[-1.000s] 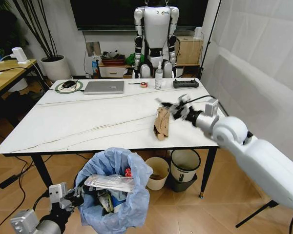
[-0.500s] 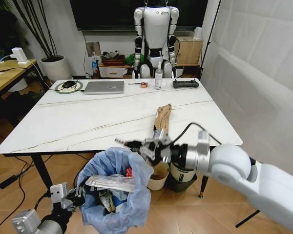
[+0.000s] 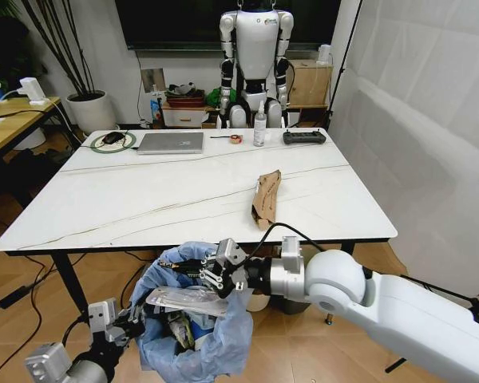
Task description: Pick up the trash bin and place the trash from the table into it.
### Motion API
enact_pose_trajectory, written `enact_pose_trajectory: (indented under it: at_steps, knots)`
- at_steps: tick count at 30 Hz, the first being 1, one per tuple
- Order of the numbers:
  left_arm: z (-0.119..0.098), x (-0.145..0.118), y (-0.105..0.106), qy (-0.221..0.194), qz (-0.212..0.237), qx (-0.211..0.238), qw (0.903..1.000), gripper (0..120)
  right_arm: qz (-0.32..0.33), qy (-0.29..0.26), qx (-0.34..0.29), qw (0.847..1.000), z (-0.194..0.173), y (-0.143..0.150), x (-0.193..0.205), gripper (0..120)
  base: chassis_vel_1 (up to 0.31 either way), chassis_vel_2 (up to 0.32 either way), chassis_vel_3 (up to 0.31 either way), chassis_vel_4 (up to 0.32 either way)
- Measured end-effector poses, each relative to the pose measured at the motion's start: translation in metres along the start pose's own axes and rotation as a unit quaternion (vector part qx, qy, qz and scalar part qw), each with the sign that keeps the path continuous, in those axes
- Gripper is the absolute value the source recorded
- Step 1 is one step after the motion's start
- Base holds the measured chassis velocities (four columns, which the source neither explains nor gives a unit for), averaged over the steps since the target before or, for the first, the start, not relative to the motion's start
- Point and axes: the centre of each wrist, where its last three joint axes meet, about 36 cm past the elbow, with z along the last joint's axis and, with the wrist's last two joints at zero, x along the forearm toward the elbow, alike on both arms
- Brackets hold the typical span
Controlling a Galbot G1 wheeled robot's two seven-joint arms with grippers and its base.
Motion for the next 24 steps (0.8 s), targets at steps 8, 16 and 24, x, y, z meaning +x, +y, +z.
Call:
enact_pose_trajectory:
  at_steps: [8, 16, 24]
  knots:
    - [-0.001, -0.001, -0.001, -0.002, 0.003, 0.001, 1.0, 0, 0.014, 0.003, -0.006, 1.0, 0.004, -0.001, 0.007, 27, 0.0, 0.0, 0.0, 0.0]
    - [-0.003, -0.002, 0.0, -0.005, 0.004, 0.0, 1.0, 0, 0.059, -0.038, -0.001, 0.998, -0.014, 0.002, 0.017, 56, 0.0, 0.0, 0.0, 0.0]
    - [0.002, -0.009, 0.004, 0.001, 0.002, 0.003, 1.0, 0, 0.172, -0.039, -0.057, 0.983, -0.029, -0.019, 0.041, 86, 0.0, 0.0, 0.0, 0.0]
